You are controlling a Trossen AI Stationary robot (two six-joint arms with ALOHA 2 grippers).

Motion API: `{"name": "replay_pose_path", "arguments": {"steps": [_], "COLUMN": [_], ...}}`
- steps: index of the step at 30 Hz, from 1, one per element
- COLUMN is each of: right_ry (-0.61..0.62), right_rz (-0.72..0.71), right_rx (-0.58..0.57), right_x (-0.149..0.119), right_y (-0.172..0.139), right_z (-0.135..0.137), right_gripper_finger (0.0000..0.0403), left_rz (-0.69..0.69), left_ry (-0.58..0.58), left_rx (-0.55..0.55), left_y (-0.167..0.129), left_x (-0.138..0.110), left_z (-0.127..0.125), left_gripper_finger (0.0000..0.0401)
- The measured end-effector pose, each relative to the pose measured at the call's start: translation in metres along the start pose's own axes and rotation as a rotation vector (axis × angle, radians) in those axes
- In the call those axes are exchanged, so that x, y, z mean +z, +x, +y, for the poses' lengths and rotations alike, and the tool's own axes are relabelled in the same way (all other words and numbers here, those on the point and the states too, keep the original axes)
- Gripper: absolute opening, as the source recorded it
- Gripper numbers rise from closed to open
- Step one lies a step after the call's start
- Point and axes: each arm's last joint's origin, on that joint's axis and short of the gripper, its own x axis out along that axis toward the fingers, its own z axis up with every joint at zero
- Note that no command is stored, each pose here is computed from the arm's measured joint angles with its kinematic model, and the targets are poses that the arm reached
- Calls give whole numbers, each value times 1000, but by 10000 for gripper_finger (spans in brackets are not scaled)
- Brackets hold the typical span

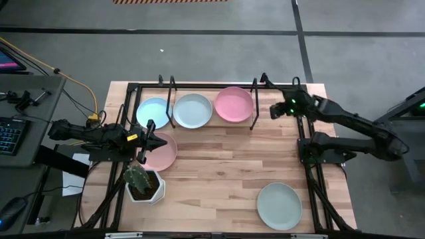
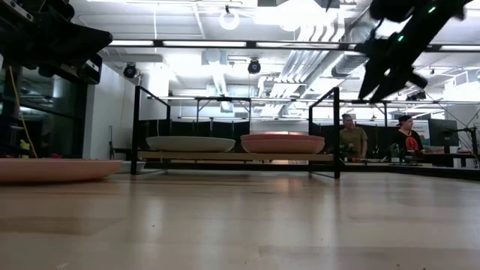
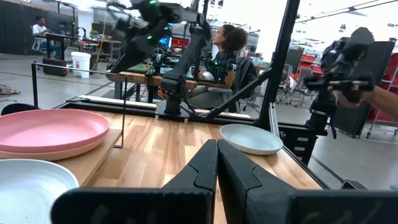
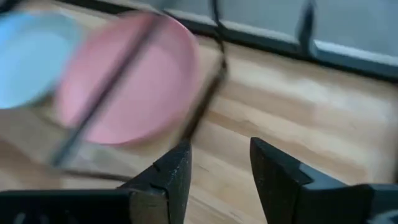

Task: Place and stack plates onto a shelf
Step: Stack the light pink plate on top of the pink plate on the shelf

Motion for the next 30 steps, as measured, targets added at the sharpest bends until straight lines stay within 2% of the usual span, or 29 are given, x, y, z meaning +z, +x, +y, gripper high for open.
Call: {"name": "replay_pose_path", "arguments": {"steps": [4, 8, 12, 15, 17, 19, 24, 30], "right_ry": [-43, -83, -118, -134, -161, -195, -242, -273], "right_rz": [-131, -290, -518, -684, -745, -770, -767, -772], "right_rx": [181, 452, 711, 832, 862, 870, 861, 893], "right_x": [-21, -55, -87, -100, -103, -104, -99, -95], "right_y": [-12, 2, 17, 15, 13, 10, 6, 2], "right_z": [10, 21, 26, 23, 21, 22, 29, 32], "right_gripper_finger": [129, 100, 62, 24, 7, 8, 2, 7], "left_rz": [0, -1, 0, -1, 0, -1, -1, 0], "left_ry": [0, -1, -27, -27, -26, -23, 49, 61], "left_rx": [0, 0, 0, 0, 0, 0, 1, 1], "left_y": [0, 0, 0, 0, 0, 0, 0, 0], "left_x": [0, 0, 0, 0, 0, 0, 0, 0], "left_z": [0, 0, 0, 0, 0, 0, 0, 0], "left_gripper_finger": [3, 3, 3, 3, 3, 3, 3, 3]}}
